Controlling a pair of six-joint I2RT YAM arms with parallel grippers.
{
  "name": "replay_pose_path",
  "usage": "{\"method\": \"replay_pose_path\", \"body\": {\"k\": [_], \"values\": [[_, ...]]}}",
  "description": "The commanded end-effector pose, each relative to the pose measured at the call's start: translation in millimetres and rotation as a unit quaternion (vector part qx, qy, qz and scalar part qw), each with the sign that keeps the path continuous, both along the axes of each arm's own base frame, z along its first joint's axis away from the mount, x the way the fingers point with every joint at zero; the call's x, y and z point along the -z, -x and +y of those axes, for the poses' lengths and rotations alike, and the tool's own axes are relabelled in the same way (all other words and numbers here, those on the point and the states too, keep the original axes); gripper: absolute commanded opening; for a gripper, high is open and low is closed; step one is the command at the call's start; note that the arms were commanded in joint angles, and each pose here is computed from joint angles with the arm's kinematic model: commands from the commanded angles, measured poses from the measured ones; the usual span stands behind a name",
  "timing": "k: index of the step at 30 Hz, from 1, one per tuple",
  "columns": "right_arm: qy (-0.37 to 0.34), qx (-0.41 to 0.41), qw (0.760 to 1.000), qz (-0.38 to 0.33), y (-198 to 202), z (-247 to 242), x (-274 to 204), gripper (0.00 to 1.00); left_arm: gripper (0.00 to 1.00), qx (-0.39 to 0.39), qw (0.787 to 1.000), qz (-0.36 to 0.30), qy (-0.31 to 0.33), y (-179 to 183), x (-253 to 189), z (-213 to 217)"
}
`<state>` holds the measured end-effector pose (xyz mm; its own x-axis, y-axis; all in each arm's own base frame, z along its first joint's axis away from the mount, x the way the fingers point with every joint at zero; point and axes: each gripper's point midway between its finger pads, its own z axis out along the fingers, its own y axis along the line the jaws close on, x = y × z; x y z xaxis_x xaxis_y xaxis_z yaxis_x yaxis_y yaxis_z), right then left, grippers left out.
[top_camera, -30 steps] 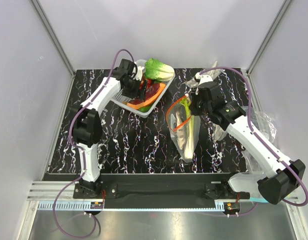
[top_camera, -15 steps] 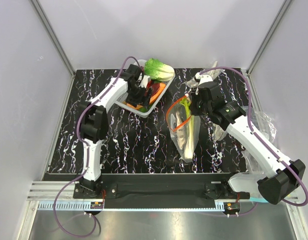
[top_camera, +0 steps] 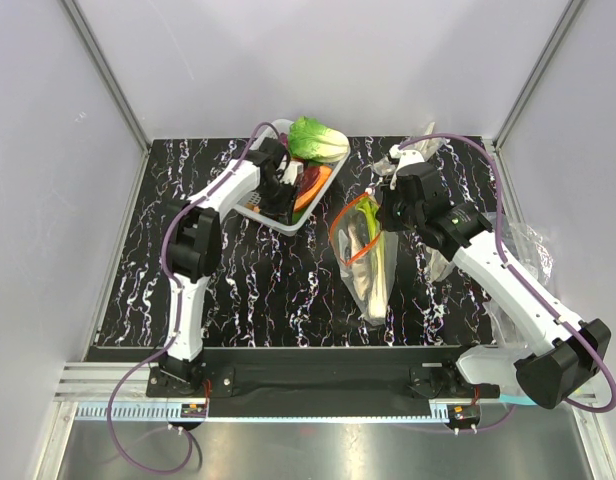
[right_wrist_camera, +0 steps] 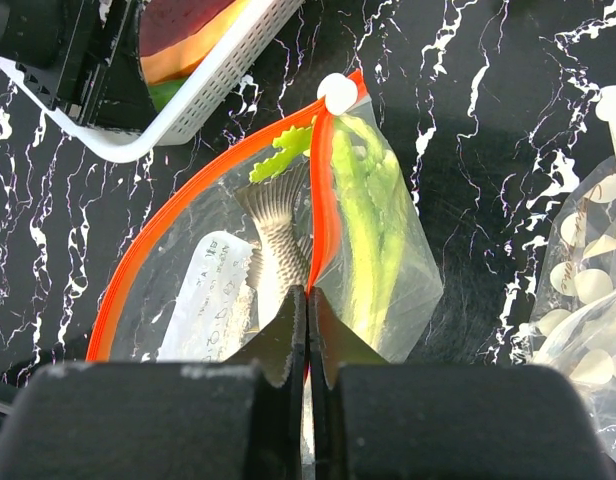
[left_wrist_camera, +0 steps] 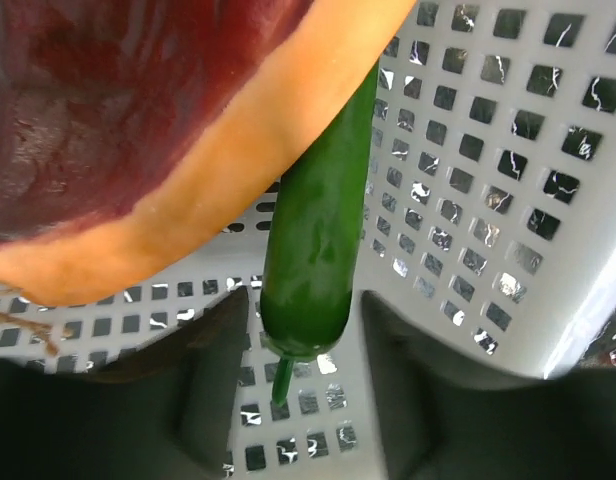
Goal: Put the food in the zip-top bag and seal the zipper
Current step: Pick up the fake vegetable from the bin, then place the fake vegetable in the zipper food storage bag.
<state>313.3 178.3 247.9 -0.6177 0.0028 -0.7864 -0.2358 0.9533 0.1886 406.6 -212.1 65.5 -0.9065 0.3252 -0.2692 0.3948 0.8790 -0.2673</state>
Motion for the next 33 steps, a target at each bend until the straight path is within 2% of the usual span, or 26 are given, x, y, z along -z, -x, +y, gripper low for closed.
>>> {"method": "replay_pose_path", "body": {"k": [1,6,10,18,27,33], "values": [[-0.028,-0.001,0.999,-0.033,-6,6,-28,0.0,0.4,0.004,1.0,-0.016,0.021,-3,-13,-8],[-0.027,-0.001,0.999,-0.032,-6,5,-27,0.0,0.23,-0.006,0.997,-0.067,0.042,-7,-51,-10],[-0.024,0.0,0.999,-0.031,-7,4,-26,0.0,0.19,-0.018,0.991,-0.117,0.064,-2,-94,-10],[-0.026,0.0,0.999,-0.032,-9,6,-25,0.0,0.18,-0.033,0.982,-0.163,0.093,24,-134,-10],[-0.02,0.006,0.999,-0.035,-9,2,-26,0.0,0.2,0.013,0.97,-0.171,0.172,54,-158,-36],[-0.014,0.013,0.999,-0.035,-10,-1,-24,0.0,0.2,0.065,0.954,-0.193,0.221,100,-184,-66]]}}
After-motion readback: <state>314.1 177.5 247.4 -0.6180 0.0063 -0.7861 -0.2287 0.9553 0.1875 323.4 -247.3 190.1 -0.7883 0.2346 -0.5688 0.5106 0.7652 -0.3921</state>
